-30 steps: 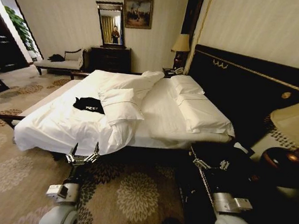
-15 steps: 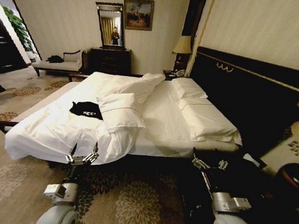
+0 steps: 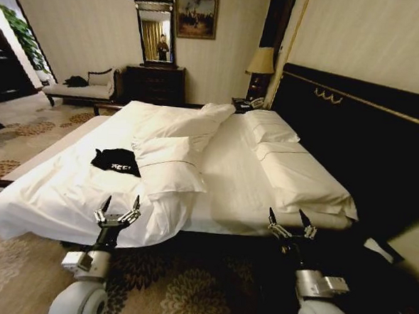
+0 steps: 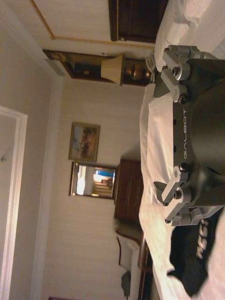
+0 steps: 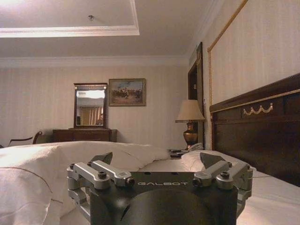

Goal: Fold the clothes on the bed.

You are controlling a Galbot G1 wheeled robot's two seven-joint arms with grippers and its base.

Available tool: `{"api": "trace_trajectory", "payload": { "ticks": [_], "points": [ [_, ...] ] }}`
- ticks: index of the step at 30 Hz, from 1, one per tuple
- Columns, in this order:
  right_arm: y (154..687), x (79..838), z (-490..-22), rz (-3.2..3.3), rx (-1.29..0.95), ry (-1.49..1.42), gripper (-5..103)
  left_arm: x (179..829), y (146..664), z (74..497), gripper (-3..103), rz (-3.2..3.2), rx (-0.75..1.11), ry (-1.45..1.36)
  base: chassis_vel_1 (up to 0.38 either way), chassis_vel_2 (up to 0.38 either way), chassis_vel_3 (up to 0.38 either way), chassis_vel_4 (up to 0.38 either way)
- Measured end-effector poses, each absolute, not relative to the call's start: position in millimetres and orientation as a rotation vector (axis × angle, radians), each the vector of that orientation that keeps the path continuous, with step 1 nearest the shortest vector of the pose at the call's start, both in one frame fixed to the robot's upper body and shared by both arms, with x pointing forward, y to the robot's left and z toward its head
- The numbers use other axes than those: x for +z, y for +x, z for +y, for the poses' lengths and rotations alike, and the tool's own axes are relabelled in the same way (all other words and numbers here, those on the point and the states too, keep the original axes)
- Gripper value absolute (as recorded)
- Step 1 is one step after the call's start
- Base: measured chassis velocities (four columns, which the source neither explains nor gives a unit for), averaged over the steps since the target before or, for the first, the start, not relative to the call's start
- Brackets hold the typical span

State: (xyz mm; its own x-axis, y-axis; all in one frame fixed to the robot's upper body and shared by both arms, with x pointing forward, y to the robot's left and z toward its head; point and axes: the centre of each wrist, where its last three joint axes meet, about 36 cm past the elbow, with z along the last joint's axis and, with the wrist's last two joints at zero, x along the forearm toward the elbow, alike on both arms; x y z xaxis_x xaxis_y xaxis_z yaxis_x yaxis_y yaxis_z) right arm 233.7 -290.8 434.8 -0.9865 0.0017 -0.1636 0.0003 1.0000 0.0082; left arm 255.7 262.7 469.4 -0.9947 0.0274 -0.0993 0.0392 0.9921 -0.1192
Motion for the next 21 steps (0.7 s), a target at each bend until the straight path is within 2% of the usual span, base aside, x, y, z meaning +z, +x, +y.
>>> {"api": "trace_trajectory", "payload": {
  "ticks": [21],
  "points": [
    [232.8,433.3,-292.6,2.973,0.005,0.001,100,465.0,255.5,256.8,100,3.044,-0.189,0.059,-0.095,0.09,0.092,-0.091]
  ]
}}
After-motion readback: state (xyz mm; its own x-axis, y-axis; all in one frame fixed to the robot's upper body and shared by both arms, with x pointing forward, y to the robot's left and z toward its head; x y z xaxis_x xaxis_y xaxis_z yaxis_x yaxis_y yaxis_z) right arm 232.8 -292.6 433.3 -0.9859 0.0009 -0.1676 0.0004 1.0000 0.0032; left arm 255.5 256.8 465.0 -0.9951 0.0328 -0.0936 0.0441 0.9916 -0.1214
